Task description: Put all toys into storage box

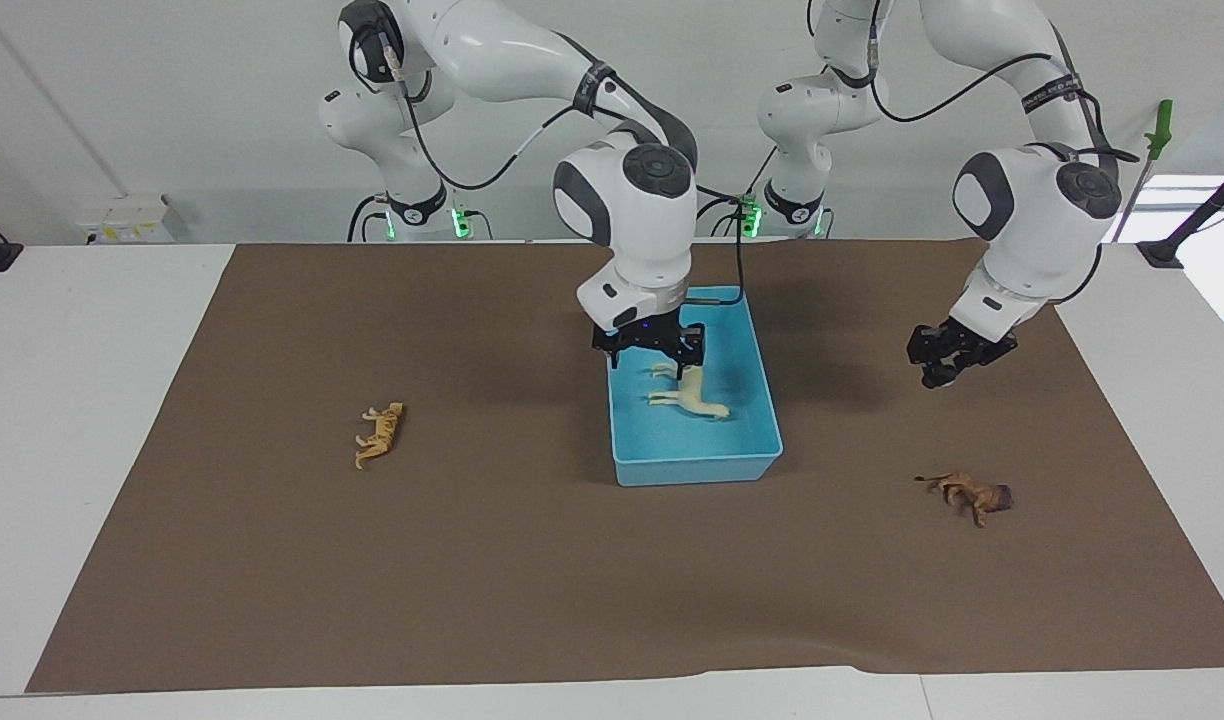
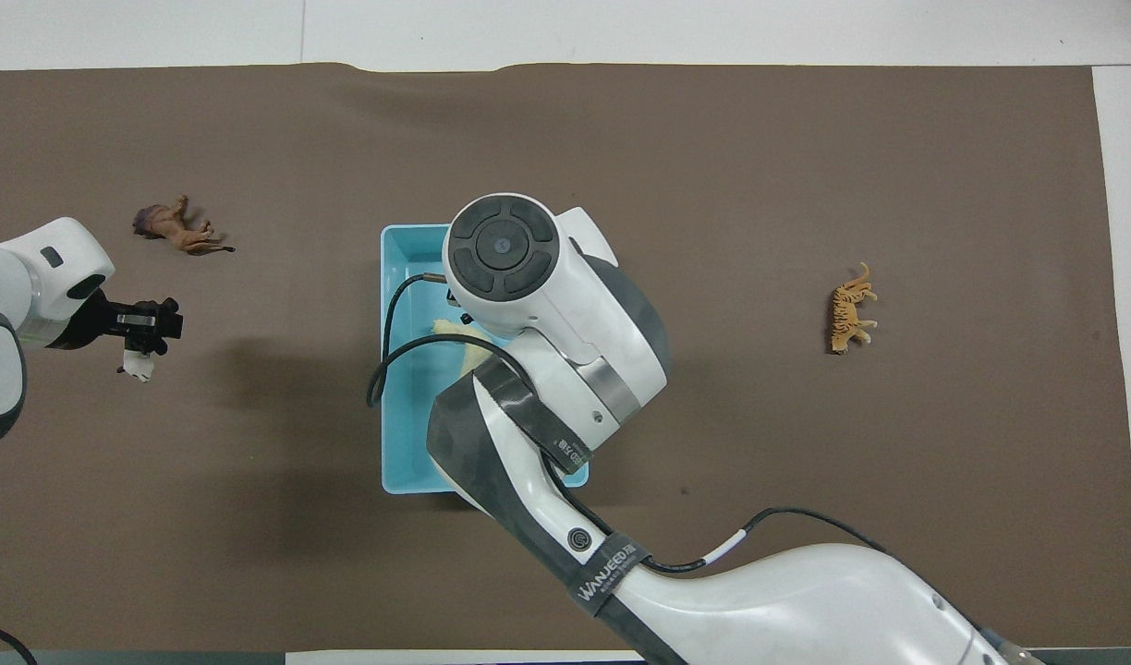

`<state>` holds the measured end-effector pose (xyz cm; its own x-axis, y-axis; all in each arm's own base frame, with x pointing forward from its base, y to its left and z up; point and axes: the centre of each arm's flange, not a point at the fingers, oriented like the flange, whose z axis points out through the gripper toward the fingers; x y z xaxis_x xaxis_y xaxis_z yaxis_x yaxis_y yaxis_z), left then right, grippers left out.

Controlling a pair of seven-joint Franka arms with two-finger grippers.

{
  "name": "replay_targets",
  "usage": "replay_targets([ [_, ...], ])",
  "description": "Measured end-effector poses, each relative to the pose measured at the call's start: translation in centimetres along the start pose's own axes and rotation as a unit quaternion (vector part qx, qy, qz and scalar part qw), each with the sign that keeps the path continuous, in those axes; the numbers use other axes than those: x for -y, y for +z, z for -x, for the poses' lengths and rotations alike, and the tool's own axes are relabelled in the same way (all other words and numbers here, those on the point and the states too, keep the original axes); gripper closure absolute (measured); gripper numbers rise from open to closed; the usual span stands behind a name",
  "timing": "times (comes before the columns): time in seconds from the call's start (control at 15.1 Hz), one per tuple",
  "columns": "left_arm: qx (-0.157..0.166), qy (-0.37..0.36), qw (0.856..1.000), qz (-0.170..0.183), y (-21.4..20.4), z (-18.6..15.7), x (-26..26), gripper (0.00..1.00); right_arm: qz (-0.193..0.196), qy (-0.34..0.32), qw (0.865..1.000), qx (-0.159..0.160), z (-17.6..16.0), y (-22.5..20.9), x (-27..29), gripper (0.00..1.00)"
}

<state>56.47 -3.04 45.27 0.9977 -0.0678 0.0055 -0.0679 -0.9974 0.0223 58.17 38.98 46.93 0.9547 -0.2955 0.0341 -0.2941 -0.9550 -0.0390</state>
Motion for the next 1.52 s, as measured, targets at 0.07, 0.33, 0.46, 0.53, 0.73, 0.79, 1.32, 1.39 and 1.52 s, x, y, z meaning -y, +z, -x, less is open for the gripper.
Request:
replay_targets([
  [0.07,0.001,-0.020,1.000,0.000,-1.6,-0.2,-4.5,0.60,0.003,-0.002,1.000,0.001,-1.8,-2.0,-2.4,0.00],
  [0.33,0.001,-0.075,0.997,0.001,-2.5,3.1,-21.2,0.60,0.020,-0.002,1.000,0.013,-7.4,-6.6,-11.8,0.00],
  [0.46,-0.016,-0.101,0.995,0.011,-0.8,4.8,-25.3,0.60,0.030,-0.009,0.999,0.026,-9.7,-5.7,-15.5,0.00],
  [0.53,-0.025,-0.115,0.993,0.019,0.4,5.6,-26.8,0.60,0.034,-0.020,0.999,0.034,-10.8,-4.6,-17.6,0.00],
  [0.73,-0.028,-0.136,0.990,0.024,2.4,7.0,-28.6,0.50,0.025,-0.032,0.999,0.021,-13.6,-0.4,-23.7,0.00],
  [0.79,-0.029,-0.143,0.989,0.024,2.2,6.9,-28.3,0.41,0.017,-0.033,0.999,0.004,-14.0,1.4,-25.8,0.00],
  [1.32,-0.087,-0.297,0.951,0.029,-3.6,-1.2,-4.8,0.00,0.001,-0.006,0.999,-0.040,-8.5,12.8,-34.5,0.00],
  [1.39,-0.102,-0.316,0.943,0.029,-3.2,-1.9,-0.9,0.00,0.000,-0.007,0.999,-0.044,-8.2,13.5,-35.2,0.00],
  [1.52,-0.128,-0.346,0.929,0.032,-1.1,-3.2,4.5,0.00,0.000,-0.007,0.999,-0.046,-8.0,14.2,-36.1,0.00],
])
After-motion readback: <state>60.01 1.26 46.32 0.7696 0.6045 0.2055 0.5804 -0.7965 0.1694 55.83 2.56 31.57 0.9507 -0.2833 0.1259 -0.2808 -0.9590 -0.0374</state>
